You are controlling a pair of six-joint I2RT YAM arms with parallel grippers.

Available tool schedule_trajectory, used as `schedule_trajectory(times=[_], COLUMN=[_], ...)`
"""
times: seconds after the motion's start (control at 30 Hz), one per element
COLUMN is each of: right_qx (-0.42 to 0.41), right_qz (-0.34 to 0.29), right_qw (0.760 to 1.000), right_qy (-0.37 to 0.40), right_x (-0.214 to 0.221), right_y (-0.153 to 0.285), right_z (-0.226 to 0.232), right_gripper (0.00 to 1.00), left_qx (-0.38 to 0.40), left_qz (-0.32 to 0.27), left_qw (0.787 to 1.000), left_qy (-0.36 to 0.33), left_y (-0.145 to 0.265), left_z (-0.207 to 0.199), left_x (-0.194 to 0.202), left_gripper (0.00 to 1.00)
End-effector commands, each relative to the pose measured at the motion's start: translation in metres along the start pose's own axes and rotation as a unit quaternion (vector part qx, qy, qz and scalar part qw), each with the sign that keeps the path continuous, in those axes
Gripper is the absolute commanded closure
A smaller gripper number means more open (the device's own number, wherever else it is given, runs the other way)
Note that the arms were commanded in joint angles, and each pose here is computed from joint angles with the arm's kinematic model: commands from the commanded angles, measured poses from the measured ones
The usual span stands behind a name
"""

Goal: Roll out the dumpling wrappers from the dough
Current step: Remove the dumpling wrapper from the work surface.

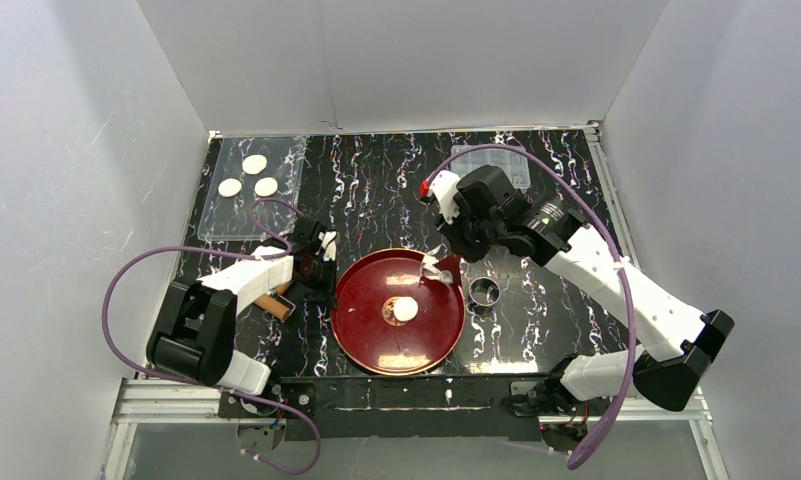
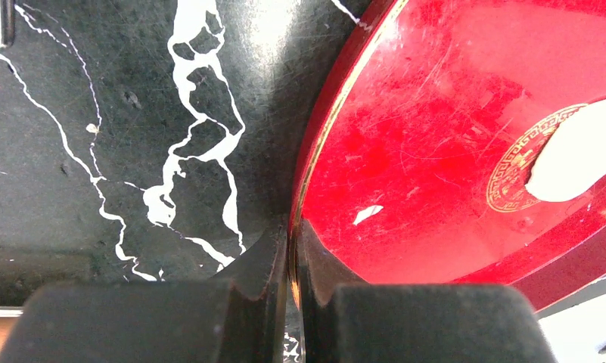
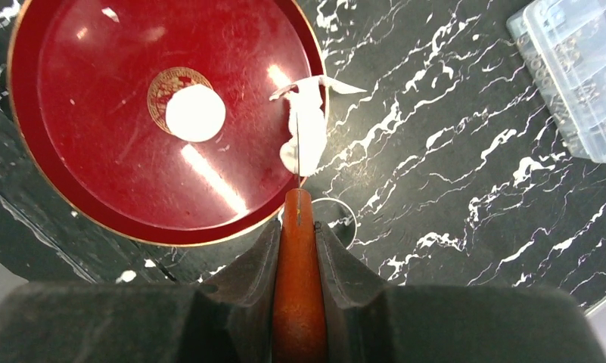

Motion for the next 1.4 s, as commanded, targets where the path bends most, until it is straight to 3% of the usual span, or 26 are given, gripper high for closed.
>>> schedule_trajectory(times=[0.0, 0.27, 0.57, 0.83, 1.03, 1.1, 1.17, 1.23, 1.3, 1.37], right_qx=[-0.014, 0.021, 0.032, 0.010, -0.004, -0.004, -0.003, -0.005, -0.010, -0.034], right_qz=[-0.064, -0.026, -0.052, -0.102, -0.114, -0.116, -0.116, -0.115, -0.123, -0.141], right_qw=[0.998, 0.999, 0.996, 0.987, 0.974, 0.967, 0.958, 0.948, 0.936, 0.921], right_qy=[-0.017, -0.037, -0.060, -0.126, -0.195, -0.227, -0.263, -0.298, -0.331, -0.360], right_x=[-0.027, -0.018, -0.035, -0.034, -0.037, -0.039, -0.040, -0.040, -0.040, -0.041], right_y=[0.021, 0.007, 0.031, 0.053, 0.061, 0.065, 0.069, 0.072, 0.075, 0.077], right_z=[0.003, -0.002, -0.003, 0.004, 0.010, 0.009, 0.010, 0.012, 0.015, 0.020], right_gripper=[0.99, 0.99, 0.99, 0.99, 0.99, 0.99, 0.99, 0.99, 0.99, 0.99], left_qx=[-0.003, 0.005, 0.020, 0.055, 0.090, 0.113, 0.144, 0.172, 0.196, 0.209], left_qz=[0.008, 0.012, 0.006, -0.012, -0.079, -0.129, -0.195, -0.267, -0.324, -0.363], left_qw=[1.000, 1.000, 1.000, 0.998, 0.991, 0.980, 0.955, 0.912, 0.863, 0.817], left_qy=[-0.013, -0.009, -0.014, -0.014, -0.059, -0.103, -0.173, -0.260, -0.334, -0.397], left_y=[0.003, 0.003, 0.007, 0.025, 0.063, 0.082, 0.105, 0.130, 0.155, 0.176], left_z=[-0.001, -0.004, -0.008, -0.018, -0.031, -0.038, -0.046, -0.055, -0.066, -0.085], left_x=[-0.004, -0.011, -0.014, -0.018, -0.027, -0.032, -0.034, -0.035, -0.036, -0.036], left_gripper=[1.00, 1.00, 1.00, 0.43, 0.32, 0.32, 0.30, 0.23, 0.04, 0.02])
Point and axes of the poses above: each gripper's point midway between its finger pads, its own y axis back along the fingers, its own z axis along the line the jaws close on, x = y × z, the point moved 8 cm from there along y, back along the fingers, and after that the axes turned 5 degrees about -y, right-handed, at the moved point
